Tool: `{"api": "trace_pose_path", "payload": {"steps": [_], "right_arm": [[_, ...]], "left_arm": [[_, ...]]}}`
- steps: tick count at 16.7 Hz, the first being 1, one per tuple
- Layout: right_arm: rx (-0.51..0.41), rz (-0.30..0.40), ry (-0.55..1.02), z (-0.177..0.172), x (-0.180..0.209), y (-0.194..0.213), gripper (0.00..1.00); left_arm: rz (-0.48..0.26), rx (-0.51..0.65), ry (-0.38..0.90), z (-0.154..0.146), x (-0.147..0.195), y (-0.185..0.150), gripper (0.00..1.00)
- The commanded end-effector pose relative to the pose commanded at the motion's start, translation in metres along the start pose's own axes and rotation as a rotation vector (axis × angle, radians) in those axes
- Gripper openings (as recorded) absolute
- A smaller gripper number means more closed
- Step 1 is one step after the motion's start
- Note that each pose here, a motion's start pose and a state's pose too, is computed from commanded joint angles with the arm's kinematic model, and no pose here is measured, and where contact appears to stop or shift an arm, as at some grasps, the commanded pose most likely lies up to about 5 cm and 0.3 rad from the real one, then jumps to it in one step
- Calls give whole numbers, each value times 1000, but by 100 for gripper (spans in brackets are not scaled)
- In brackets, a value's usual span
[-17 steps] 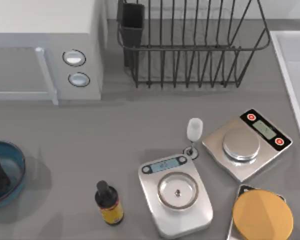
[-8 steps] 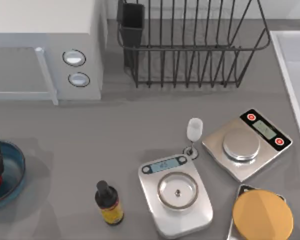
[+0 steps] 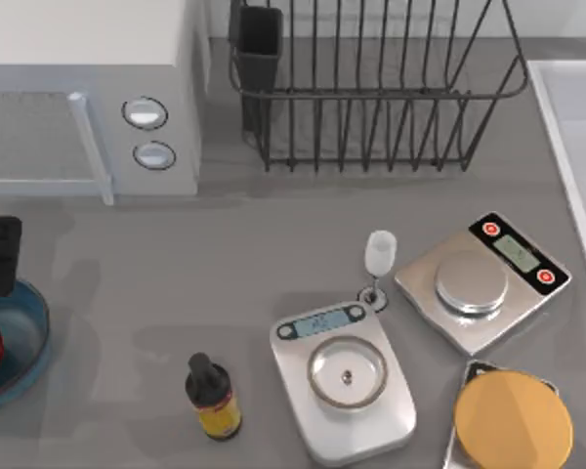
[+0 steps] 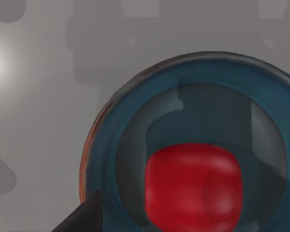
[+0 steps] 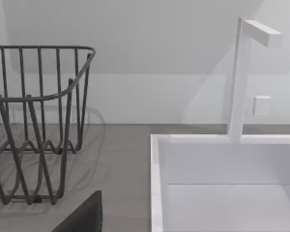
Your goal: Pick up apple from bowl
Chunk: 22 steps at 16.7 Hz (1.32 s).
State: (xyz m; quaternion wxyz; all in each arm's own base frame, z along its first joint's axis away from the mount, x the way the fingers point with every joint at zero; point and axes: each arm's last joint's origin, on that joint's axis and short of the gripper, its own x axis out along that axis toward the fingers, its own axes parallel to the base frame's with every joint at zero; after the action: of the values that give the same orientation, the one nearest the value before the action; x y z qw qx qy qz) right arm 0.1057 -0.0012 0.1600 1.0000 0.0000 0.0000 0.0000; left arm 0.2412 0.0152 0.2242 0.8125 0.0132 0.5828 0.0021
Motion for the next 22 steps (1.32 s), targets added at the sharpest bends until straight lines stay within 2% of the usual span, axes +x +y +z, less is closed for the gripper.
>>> {"api": "trace_pose_path", "payload": {"steps": [4,7,14,22], "right_arm": [[0,0,0,0,0,0,100],[0,0,0,0,0,0,100],[0,0,0,0,0,0,100],[0,0,0,0,0,0,100]], "left_arm": [[-18,3,243,32,29,6,100],[-24,4,320,41,40,8,100],[-26,8,329,40,46,7,100],[-24,4,316,17,121,6,100]]}}
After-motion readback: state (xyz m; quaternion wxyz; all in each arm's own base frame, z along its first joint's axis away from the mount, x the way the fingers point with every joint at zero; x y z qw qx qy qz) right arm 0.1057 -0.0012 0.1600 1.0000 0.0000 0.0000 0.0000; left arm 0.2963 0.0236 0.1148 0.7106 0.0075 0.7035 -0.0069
